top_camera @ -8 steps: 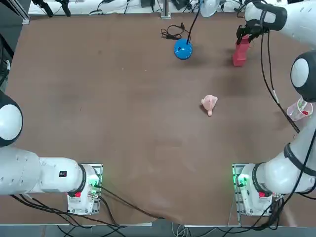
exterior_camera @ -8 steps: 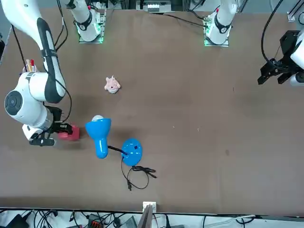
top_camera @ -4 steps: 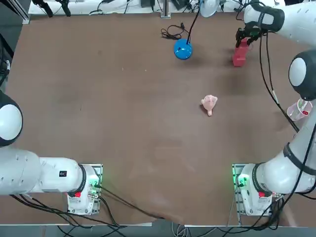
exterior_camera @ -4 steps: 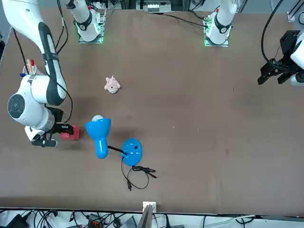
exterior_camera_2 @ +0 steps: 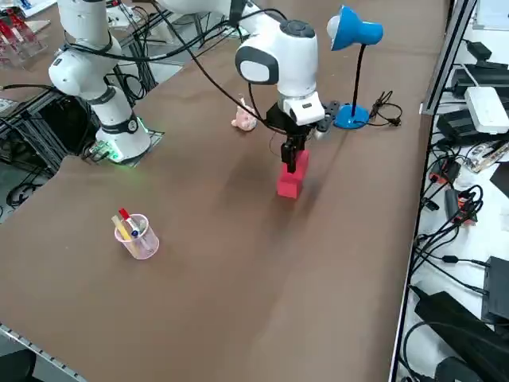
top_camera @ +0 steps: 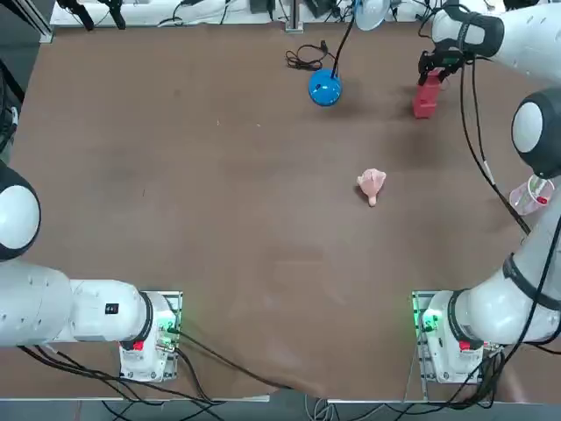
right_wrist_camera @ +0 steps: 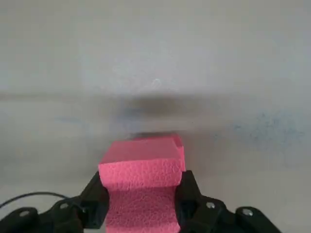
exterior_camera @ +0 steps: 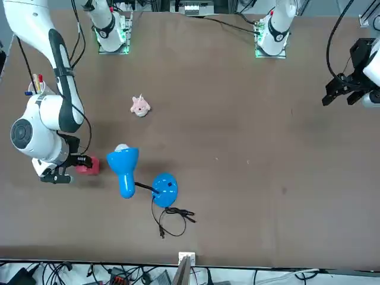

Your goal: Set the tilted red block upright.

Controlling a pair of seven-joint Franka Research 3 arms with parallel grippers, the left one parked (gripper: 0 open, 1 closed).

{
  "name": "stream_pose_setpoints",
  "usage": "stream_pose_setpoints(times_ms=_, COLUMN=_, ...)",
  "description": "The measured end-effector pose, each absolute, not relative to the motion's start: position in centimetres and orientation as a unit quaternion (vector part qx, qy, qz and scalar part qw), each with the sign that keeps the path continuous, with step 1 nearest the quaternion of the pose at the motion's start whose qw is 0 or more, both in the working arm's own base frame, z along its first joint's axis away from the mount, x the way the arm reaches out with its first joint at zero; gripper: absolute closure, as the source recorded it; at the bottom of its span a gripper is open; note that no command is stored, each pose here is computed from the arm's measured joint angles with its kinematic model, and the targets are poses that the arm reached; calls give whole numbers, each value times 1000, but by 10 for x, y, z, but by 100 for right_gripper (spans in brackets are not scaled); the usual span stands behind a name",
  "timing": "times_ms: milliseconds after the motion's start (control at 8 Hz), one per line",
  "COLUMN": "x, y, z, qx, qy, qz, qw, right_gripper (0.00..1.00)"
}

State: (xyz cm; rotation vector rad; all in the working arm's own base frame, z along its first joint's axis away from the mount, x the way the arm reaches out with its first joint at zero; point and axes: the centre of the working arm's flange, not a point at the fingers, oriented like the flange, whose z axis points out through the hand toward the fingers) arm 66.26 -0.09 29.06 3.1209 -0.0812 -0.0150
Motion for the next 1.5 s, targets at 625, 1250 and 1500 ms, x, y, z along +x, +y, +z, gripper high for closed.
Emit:
stream_pose_setpoints(times_ms=625, x=662, y=-1, z=288, qx=1000, qy=-28, qz=-6, qw=10, right_gripper=30)
stream_pose_setpoints(times_ms=1250, x=662, y=-7, z=288, qx=999, qy=-32, qz=-7, qw=12, right_gripper=30)
stream_pose_setpoints(times_ms=1500, x=661, y=-9, z=287, qx=999, qy=-33, qz=-10, qw=12, right_gripper=30)
